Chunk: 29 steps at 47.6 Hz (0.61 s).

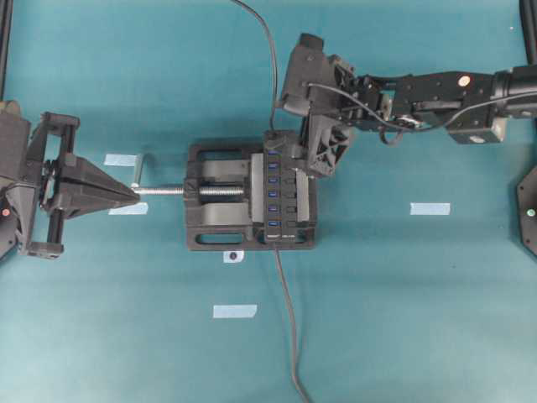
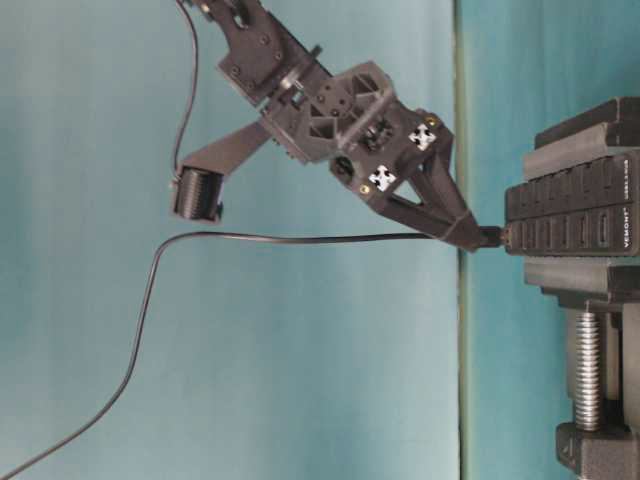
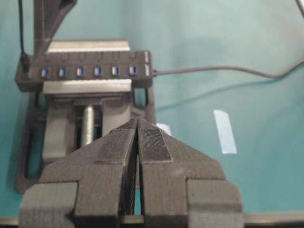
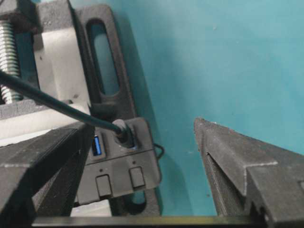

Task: Insert the USB into the front port of the fixed hub.
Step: 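Grasp the black USB plug with the right gripper and pull it out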

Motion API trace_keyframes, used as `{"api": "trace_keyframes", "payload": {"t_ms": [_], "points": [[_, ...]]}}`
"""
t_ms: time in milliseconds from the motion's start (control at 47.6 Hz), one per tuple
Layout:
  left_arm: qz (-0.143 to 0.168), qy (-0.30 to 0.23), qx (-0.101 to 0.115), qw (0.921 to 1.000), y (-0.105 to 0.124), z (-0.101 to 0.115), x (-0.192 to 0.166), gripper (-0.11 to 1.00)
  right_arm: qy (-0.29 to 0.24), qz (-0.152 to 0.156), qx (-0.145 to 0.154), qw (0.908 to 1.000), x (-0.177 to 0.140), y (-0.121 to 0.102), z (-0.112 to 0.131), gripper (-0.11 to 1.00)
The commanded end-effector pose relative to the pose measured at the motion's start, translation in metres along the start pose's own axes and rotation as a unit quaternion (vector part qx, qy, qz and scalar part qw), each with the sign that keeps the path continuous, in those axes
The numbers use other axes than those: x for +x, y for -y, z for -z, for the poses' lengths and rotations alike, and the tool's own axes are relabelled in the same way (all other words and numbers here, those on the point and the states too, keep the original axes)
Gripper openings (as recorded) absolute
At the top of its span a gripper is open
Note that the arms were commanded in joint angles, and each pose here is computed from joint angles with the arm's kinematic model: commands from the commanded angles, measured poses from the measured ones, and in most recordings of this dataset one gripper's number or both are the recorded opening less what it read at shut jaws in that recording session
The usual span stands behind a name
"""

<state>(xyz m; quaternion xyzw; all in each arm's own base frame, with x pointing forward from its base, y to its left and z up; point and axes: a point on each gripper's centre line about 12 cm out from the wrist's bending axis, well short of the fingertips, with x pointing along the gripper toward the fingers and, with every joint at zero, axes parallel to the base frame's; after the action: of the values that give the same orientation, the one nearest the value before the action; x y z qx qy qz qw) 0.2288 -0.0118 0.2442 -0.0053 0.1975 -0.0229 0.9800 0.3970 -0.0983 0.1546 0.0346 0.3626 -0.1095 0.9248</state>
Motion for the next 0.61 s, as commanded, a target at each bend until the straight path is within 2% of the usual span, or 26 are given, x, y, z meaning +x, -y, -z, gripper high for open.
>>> {"api": "trace_keyframes", "payload": {"t_ms": [0,399,589], "points": [[0.002,0.008,0.001,1.0000,0.0008,-0.0053,-0.0006,0.00,0.022,-0.004,-0.005,0.9997,-0.0049,-0.0042,-0.0140,0.87],[0.002,0.013,0.001,0.9999,0.0009,-0.0073,-0.0007,0.00,0.019,-0.008,-0.009,0.9998,-0.0003,-0.0087,-0.0154,0.83],[0.002,0.014,0.002,0.9999,0.0009,-0.0075,-0.0010,0.00,0.017,-0.008,-0.009,0.9998,-0.0001,-0.0087,-0.0166,0.70]]}}
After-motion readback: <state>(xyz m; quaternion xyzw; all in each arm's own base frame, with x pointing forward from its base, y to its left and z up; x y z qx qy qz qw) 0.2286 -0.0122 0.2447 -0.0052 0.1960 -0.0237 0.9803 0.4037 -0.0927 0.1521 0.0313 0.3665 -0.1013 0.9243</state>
